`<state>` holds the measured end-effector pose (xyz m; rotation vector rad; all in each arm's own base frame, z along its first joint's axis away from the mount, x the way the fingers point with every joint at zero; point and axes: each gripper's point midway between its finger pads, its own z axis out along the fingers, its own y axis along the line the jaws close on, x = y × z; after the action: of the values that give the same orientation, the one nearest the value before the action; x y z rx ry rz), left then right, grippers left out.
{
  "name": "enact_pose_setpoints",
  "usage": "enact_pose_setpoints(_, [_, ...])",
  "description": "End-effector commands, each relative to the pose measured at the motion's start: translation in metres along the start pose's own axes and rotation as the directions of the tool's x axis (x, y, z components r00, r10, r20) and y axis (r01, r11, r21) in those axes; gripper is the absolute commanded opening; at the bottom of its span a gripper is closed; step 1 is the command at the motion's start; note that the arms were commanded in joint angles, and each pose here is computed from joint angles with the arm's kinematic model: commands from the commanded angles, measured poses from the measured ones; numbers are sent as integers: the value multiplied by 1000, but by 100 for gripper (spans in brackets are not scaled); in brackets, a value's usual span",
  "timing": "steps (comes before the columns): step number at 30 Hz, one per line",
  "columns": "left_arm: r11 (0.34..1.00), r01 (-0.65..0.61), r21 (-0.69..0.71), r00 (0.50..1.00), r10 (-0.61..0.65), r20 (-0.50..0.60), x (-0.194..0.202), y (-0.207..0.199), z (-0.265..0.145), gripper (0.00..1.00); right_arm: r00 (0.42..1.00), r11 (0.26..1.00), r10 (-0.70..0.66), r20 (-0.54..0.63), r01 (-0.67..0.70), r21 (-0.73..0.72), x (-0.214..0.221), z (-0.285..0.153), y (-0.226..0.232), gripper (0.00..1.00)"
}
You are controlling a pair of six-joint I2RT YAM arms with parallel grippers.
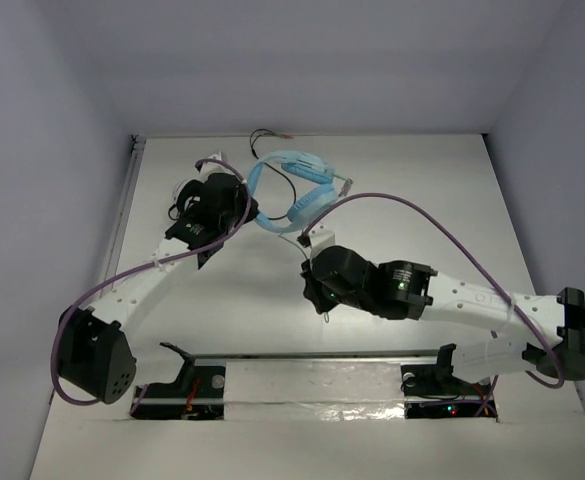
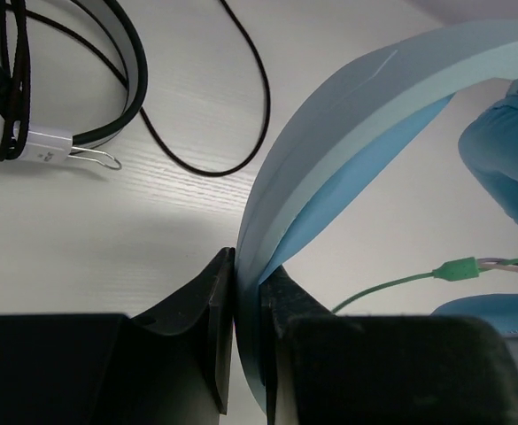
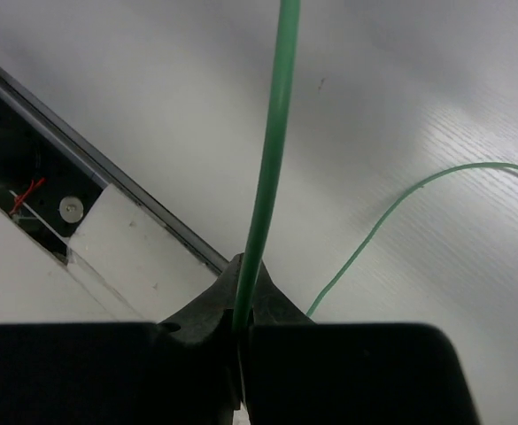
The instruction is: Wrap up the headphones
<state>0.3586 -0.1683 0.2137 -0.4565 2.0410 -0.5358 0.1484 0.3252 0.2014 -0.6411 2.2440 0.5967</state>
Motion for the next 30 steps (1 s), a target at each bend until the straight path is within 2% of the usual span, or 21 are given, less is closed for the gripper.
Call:
enact_pose_setpoints(1, [993, -95, 64, 994, 91, 56, -11, -26, 0, 0, 997, 991, -81, 7, 80, 105, -13, -33, -20, 0])
enact_pose_setpoints(3, [986, -137, 90, 990, 136, 23, 2, -31, -2, 0, 993, 977, -116, 32, 109, 183, -24, -43, -35, 0])
enact_pose_setpoints(6, [959, -196, 205, 977, 209, -40, 23, -42, -11, 0, 986, 957, -157, 53, 139, 254, -35, -57, -50, 0])
enact_pose_setpoints(11, [915, -303, 265, 931, 344, -124, 40, -38, -28, 0, 980, 938, -191, 63, 163, 305, -49, -77, -60, 0])
enact_pose_setpoints(14, [863, -386, 325, 868, 459, -188, 49, -38, -42, 0, 979, 929, -200, 43, 176, 327, -48, -91, -68, 0])
enact_pose_setpoints(15, [851, -398, 343, 861, 475, -180, 44, -44, -46, 0, 979, 931, -199, 37, 177, 320, -47, -94, -68, 0])
enact_pose_setpoints(16, [809, -426, 405, 817, 536, -213, 55, -45, -52, 0, 979, 934, -200, 24, 184, 308, -43, -100, -70, 0])
enact_pose_setpoints(17, [791, -442, 422, 795, 564, -223, 57, -45, -54, 0, 979, 934, -203, 28, 185, 306, -43, -103, -71, 0])
enact_pose_setpoints(19, [775, -479, 412, 767, 598, -234, 53, -43, -54, 0, 977, 944, -209, 42, 190, 268, -46, -110, -67, 0])
enact_pose_setpoints(20, [756, -503, 420, 737, 629, -249, 57, -38, -56, 0, 978, 946, -204, 48, 184, 266, -46, -114, -68, 0])
enact_pose_setpoints(24, [737, -482, 475, 734, 635, -241, 66, -40, -63, 0, 975, 938, -215, 63, 188, 291, -52, -118, -72, 0])
enact_pose_setpoints(25, [714, -464, 524, 737, 639, -219, 68, -48, -70, 0, 973, 930, -219, 66, 188, 316, -54, -118, -76, 0])
enact_pose_setpoints(30, [699, -467, 541, 723, 654, -220, 81, -39, -74, 0, 965, 883, -257, 54, 212, 418, -62, -109, -86, 0])
